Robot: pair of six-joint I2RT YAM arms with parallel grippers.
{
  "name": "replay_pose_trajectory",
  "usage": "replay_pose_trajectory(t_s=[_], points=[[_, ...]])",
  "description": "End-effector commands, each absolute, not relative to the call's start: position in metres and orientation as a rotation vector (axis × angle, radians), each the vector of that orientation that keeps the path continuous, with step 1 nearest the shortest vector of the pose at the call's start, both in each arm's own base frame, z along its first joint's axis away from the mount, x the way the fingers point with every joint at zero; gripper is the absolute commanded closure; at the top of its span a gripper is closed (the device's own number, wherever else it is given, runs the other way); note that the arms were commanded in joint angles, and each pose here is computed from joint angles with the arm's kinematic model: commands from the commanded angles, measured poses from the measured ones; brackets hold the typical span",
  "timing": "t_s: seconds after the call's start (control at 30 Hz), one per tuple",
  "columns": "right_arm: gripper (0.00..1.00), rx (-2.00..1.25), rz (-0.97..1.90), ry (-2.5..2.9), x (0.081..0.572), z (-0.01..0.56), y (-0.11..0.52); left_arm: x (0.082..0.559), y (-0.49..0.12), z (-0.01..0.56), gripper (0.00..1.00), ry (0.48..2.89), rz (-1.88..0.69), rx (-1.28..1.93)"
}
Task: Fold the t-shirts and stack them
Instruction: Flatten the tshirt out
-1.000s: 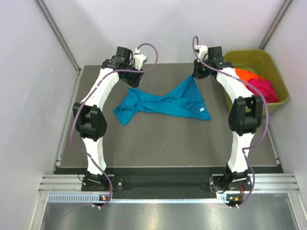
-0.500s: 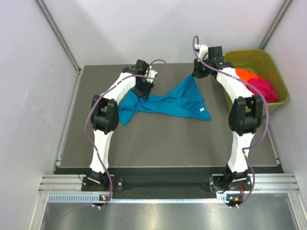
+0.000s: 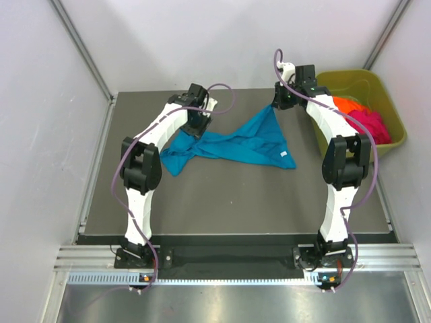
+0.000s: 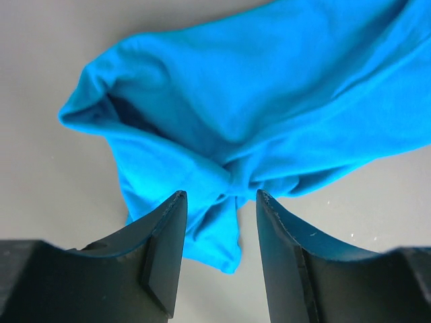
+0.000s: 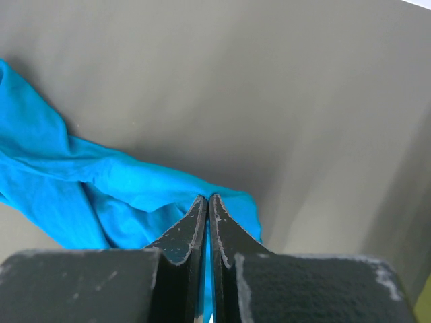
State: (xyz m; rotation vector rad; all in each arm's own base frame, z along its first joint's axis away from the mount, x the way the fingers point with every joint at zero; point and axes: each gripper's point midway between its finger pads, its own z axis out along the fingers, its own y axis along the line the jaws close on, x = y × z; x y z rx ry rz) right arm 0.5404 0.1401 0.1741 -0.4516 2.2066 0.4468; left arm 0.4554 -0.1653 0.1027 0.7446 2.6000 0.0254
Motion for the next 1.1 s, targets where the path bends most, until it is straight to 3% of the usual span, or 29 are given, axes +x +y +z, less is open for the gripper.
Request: replay_pose_trajectory(t_s=[0.0,0.5,0.83,0.93,0.97,1.07], points=[[1.00,-0.444,0.464,2.162,0.549,0.185,0.141,0.452,-0.162,0.116,0.50,2.574,0.048,0.727],[1.00,-0.445,0.441,2.166,0.549,0.183,0.138,0.472,-0.169,0.084,0.54,2.610,0.071,0.733],[1.00,-0.446,0.444,2.164,0.550,0.184,0.139,0.471,-0.157,0.111,0.75,2.562,0.137,0.705],[1.00,-0.443,0.441,2.166,0.550,0.184,0.139,0.474,-0.151,0.127,0.90,2.525,0.162,0.692],[1.00,-0.443,0.439,2.165,0.550,0.184,0.138,0.474,-0.148,0.128,0.99,2.523,0.168,0.686],[1.00,-0.446,0.440,2.157,0.550,0.187,0.139,0.475,-0.144,0.132,1.00,2.520,0.176,0.688]])
